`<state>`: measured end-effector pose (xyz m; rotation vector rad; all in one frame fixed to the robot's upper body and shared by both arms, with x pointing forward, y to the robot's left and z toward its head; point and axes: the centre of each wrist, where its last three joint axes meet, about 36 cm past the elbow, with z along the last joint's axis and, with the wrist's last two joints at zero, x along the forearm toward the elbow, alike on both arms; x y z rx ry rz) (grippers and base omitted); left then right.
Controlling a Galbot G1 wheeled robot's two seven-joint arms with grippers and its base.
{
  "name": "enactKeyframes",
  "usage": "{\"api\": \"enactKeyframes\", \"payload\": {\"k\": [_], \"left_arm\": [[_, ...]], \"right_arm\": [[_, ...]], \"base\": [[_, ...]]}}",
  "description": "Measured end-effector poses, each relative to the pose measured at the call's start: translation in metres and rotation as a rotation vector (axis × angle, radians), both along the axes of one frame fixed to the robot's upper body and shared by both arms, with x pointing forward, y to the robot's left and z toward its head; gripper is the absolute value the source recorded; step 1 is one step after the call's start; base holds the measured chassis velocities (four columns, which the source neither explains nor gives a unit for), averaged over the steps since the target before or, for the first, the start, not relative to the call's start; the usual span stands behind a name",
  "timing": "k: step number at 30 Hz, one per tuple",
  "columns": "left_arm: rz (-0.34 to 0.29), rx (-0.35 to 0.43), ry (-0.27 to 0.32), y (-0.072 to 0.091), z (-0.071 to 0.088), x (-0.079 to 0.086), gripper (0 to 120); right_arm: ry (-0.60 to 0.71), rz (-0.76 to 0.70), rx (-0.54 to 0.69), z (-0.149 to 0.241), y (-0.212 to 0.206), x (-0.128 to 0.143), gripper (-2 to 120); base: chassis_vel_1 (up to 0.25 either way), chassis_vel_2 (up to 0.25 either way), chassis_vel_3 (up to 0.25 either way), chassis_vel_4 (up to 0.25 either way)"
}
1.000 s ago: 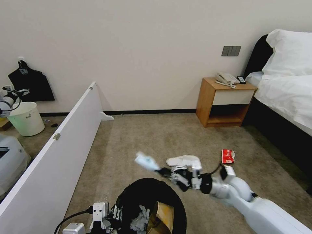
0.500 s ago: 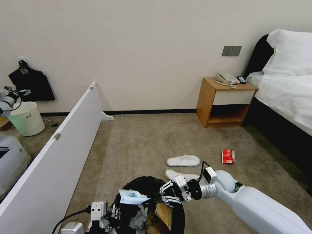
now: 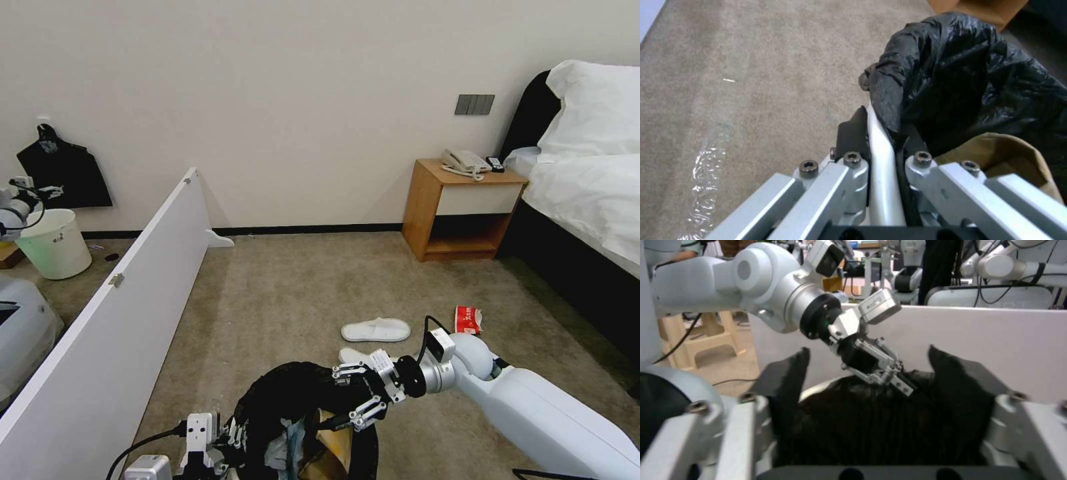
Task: Pick up the trash bin, then pick up the garbage from the floor and place it into the trash bin.
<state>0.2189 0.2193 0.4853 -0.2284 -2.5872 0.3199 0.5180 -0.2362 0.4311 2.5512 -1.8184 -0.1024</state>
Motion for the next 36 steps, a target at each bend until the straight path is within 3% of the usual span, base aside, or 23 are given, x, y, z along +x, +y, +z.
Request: {"api": "enactKeyframes", "payload": {"k": [4,6,7,9,10,11,12,14,15,17,18,20,21,23,29,31,32,33,34,36], "left_arm": [[0.001,-0.002,0.000,0.000,0.000,0.000,4],[0.002,0.000,-0.003,0.000,0.001,0.000,4],[0.002,0.000,-0.003,0.000,0.001,0.000,4],[0.004,0.001,-0.012,0.001,0.002,0.000,4],[0.004,0.001,-0.012,0.001,0.002,0.000,4],[0.004,0.001,-0.016,0.001,0.003,0.000,4],[0.004,0.001,-0.016,0.001,0.003,0.000,4],[0.002,0.003,-0.030,0.001,0.004,0.002,4],[0.002,0.003,-0.030,0.001,0.004,0.002,4],[0.002,0.004,-0.038,0.002,0.002,0.003,4],[0.002,0.004,-0.038,0.002,0.002,0.003,4],[0.002,0.006,-0.038,0.002,-0.001,0.004,4],[0.002,0.006,-0.038,0.002,-0.001,0.004,4],[-0.001,0.012,-0.044,0.002,-0.004,0.004,4],[-0.002,0.018,-0.045,0.003,-0.008,0.003,4],[-0.004,0.043,-0.052,0.006,-0.017,0.007,4],[-0.004,0.043,-0.052,0.006,-0.017,0.007,4],[-0.002,0.049,-0.049,0.007,-0.023,0.009,4],[-0.002,0.049,-0.049,0.007,-0.023,0.009,4],[-0.006,0.050,-0.039,0.007,-0.031,0.009,4]], "right_arm": [[-0.010,-0.073,0.046,0.002,-0.001,0.005,88],[-0.025,-0.253,0.126,0.000,-0.011,0.007,97],[-0.025,-0.253,0.126,0.000,-0.011,0.007,97],[-0.030,-0.612,0.191,-0.011,-0.032,-0.004,99],[-0.030,-0.612,0.191,-0.011,-0.032,-0.004,99],[-0.020,-0.792,0.190,-0.019,-0.044,-0.017,100],[-0.020,-0.792,0.190,-0.019,-0.044,-0.017,100],[0.015,-1.219,0.165,-0.038,-0.071,-0.055,100],[0.015,-1.219,0.165,-0.038,-0.071,-0.055,100],[-0.019,-1.459,0.148,-0.041,-0.081,-0.085,100],[-0.019,-1.459,0.148,-0.041,-0.081,-0.085,100],[-0.070,-1.680,0.086,-0.050,-0.094,-0.125,100],[-0.070,-1.680,0.086,-0.050,-0.094,-0.125,100],[-0.103,-1.838,-0.016,-0.063,-0.121,-0.169,100],[-0.163,-1.918,-0.106,-0.077,-0.145,-0.207,100],[-0.149,-2.005,-0.166,-0.097,-0.154,-0.264,100],[-0.149,-2.005,-0.166,-0.097,-0.154,-0.264,100],[-0.141,-2.052,-0.168,-0.103,-0.149,-0.287,100],[-0.141,-2.052,-0.168,-0.103,-0.149,-0.287,100],[-0.169,-2.066,-0.167,-0.110,-0.145,-0.312,100]], "base": [[0.000,0.000,0.000,0.000],[0.000,0.000,0.000,0.000],[0.000,0.000,0.000,0.000],[0.000,0.000,0.000,0.000],[0.000,0.000,0.000,0.000],[0.000,0.000,0.000,0.000],[0.000,0.000,0.000,0.000],[0.000,0.000,0.000,0.000],[0.000,0.000,0.000,0.000],[0.000,0.000,0.000,0.000],[0.000,0.000,0.000,0.000],[0.000,0.000,0.000,0.000],[0.000,0.000,0.000,0.000],[0.000,0.000,0.000,0.000],[0.000,0.000,0.000,0.000],[0.000,0.000,0.000,0.000],[0.000,0.000,0.000,0.000],[0.000,0.000,0.000,0.000],[0.000,0.000,0.000,0.000],[0.000,0.000,0.000,0.000]]}}
